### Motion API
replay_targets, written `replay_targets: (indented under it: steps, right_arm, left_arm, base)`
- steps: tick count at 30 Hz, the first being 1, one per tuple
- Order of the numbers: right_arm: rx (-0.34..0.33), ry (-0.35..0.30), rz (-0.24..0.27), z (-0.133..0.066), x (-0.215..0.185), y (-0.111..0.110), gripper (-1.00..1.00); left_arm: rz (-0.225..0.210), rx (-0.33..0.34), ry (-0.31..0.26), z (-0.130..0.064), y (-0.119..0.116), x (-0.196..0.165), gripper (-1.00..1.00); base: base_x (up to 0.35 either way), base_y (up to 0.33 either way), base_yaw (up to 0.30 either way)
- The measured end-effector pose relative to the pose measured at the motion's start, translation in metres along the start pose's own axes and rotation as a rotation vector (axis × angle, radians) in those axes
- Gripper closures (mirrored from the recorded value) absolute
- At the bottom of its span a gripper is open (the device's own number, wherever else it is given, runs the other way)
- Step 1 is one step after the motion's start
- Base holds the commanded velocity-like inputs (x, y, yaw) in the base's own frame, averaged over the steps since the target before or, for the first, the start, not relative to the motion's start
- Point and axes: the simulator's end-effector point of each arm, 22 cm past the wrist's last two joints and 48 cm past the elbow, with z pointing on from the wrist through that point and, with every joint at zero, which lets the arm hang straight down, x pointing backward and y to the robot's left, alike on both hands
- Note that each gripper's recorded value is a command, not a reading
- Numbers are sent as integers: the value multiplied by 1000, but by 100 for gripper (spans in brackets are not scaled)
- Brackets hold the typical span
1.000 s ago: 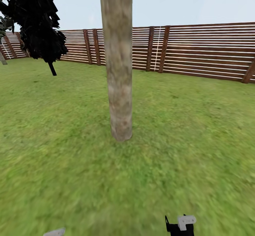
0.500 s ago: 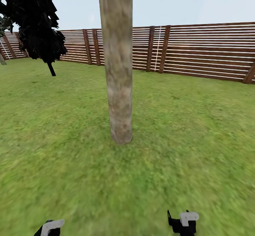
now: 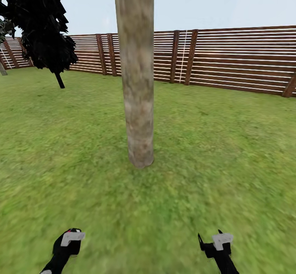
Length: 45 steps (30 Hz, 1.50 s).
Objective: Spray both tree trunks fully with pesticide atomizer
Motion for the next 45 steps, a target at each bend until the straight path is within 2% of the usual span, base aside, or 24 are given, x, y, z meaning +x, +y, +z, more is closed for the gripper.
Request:
replay_targets:
  steps: [1, 2, 3, 4, 5, 6, 7, 9, 12, 13, 17, 21, 26, 35, 38, 39, 40, 41, 45]
  right_arm:
    - [-333, 85, -289, 12, -4, 68, -100]
    - [-617, -37, -386, 9, -63, 130, -100]
    - [-708, -39, -404, 4, -71, 145, -100]
    - [-772, -39, -415, 0, -76, 154, -100]
    - [-824, -43, -426, -2, -84, 161, -100]
    - [-851, -47, -435, -3, -89, 164, -100]
    - [-890, -58, -453, -3, -99, 169, -100]
    - [-934, -72, -475, -2, -113, 175, -100]
    - [-1043, -103, -503, -16, -131, 195, -100]
    - [-1073, -118, -515, -20, -137, 200, -100]
    - [-1084, -138, -509, -23, -144, 214, -100]
    - [-1084, -140, -510, -23, -145, 213, -100]
    - [-1081, -122, -502, -22, -145, 215, -100]
    - [-1085, -128, -472, -24, -161, 242, -100]
    - [-1090, -133, -481, -25, -167, 252, -100]
    - [-1037, 77, -453, -15, -153, 246, -100]
    - [-1032, 98, -470, -15, -153, 249, 100]
    - [-1032, 99, -481, -15, -154, 251, 100]
    - [-1032, 99, -483, -15, -154, 251, 100]
  left_arm:
    - [260, 144, 114, 15, -27, 0, 100]
    - [504, 429, 85, 30, -80, -45, 100]
    - [551, 695, 89, 20, -124, -77, 100]
    - [579, 856, 133, -1, -144, -69, 100]
    - [586, 940, 220, -28, -150, -25, 100]
    - [591, 971, 251, -37, -151, -14, 100]
    - [585, 987, 253, -33, -150, -31, 100]
    - [596, 1046, 267, -38, -153, -43, 100]
    - [620, 1170, 312, -57, -165, -51, 100]
    - [634, 1189, 335, -61, -167, -51, 100]
    - [638, 1178, 332, -58, -156, -55, 100]
    - [653, 1178, 323, -57, -160, -57, 100]
    - [676, 1190, 308, -58, -176, -62, 100]
    - [688, 1169, 331, -56, -199, -61, 100]
    - [695, 1160, 336, -54, -206, -62, 100]
    - [762, 1124, 388, -50, -198, -51, 100]
    - [762, 1127, 382, -50, -202, -52, 100]
    - [757, 1134, 376, -51, -212, -55, 100]
    - [762, 1134, 357, -51, -221, -63, 100]
  base:
    - [0, 0, 0]
    - [0, 0, 0]
    - [0, 0, 0]
    - [0, 0, 0]
    - [0, 0, 0]
    - [0, 0, 0]
    - [0, 0, 0]
    - [0, 0, 0]
    - [0, 0, 0]
    - [0, 0, 0]
    - [0, 0, 0]
    - [0, 0, 0]
    - [0, 0, 0]
    - [0, 0, 0]
    - [0, 0, 0]
    - [0, 0, 0]
    - [0, 0, 0]
    - [0, 0, 0]
    - [0, 0, 0]
